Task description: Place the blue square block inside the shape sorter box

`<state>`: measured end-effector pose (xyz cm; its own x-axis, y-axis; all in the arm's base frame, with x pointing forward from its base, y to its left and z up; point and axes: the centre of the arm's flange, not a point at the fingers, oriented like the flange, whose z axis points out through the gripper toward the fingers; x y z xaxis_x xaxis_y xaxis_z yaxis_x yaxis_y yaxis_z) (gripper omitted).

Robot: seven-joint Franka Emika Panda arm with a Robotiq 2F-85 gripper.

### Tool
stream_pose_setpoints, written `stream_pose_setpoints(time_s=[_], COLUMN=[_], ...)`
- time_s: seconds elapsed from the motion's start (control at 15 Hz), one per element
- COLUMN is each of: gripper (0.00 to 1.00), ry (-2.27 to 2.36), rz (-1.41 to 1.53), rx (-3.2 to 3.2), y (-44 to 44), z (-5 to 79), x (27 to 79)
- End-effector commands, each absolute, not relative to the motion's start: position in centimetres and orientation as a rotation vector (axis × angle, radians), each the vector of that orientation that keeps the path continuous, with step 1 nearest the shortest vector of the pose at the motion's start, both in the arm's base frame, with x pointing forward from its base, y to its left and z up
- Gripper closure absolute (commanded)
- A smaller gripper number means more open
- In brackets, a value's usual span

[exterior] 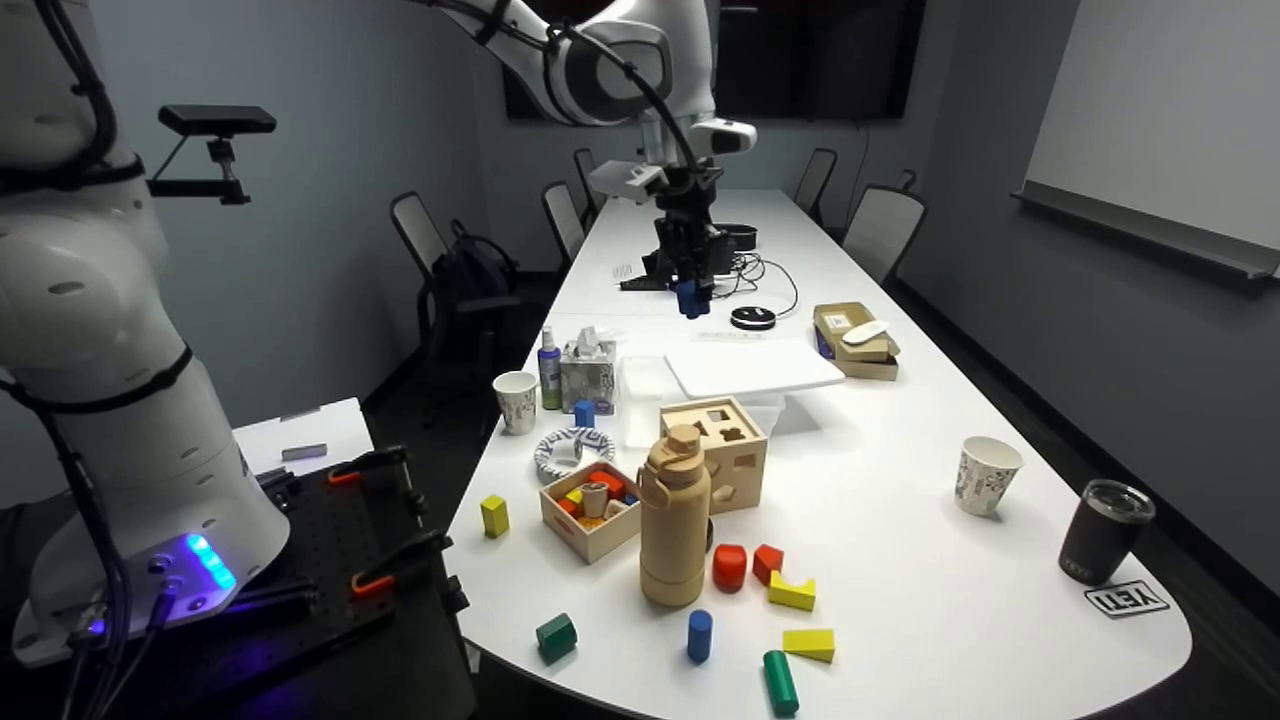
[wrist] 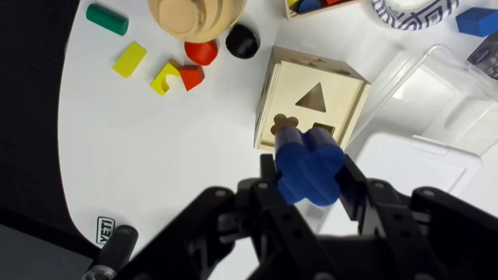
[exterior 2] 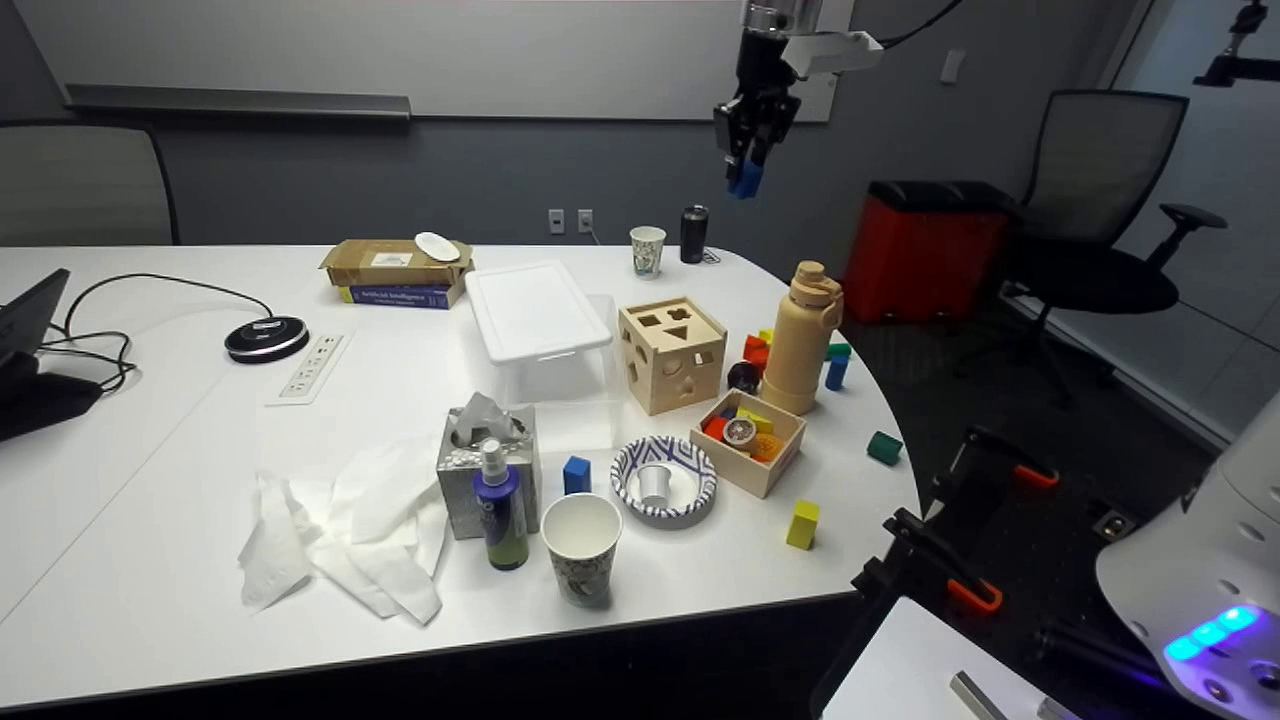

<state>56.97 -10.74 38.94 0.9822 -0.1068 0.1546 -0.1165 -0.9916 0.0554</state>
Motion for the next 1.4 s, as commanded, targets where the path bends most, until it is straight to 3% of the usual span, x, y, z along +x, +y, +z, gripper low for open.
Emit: stream_pose_setpoints(time_s=[0.0,0.6,1.33], gripper=[0.83,0.83,0.83], ry=[-0.223,-0.258,-0.261], rz=[0.218,0.093,-0.029], rx=[3.094,3.095,3.074], y=[-12.7,-13.8,-13.3], z=[38.3,31.6,23.9], x=[61.8,68.2,68.4])
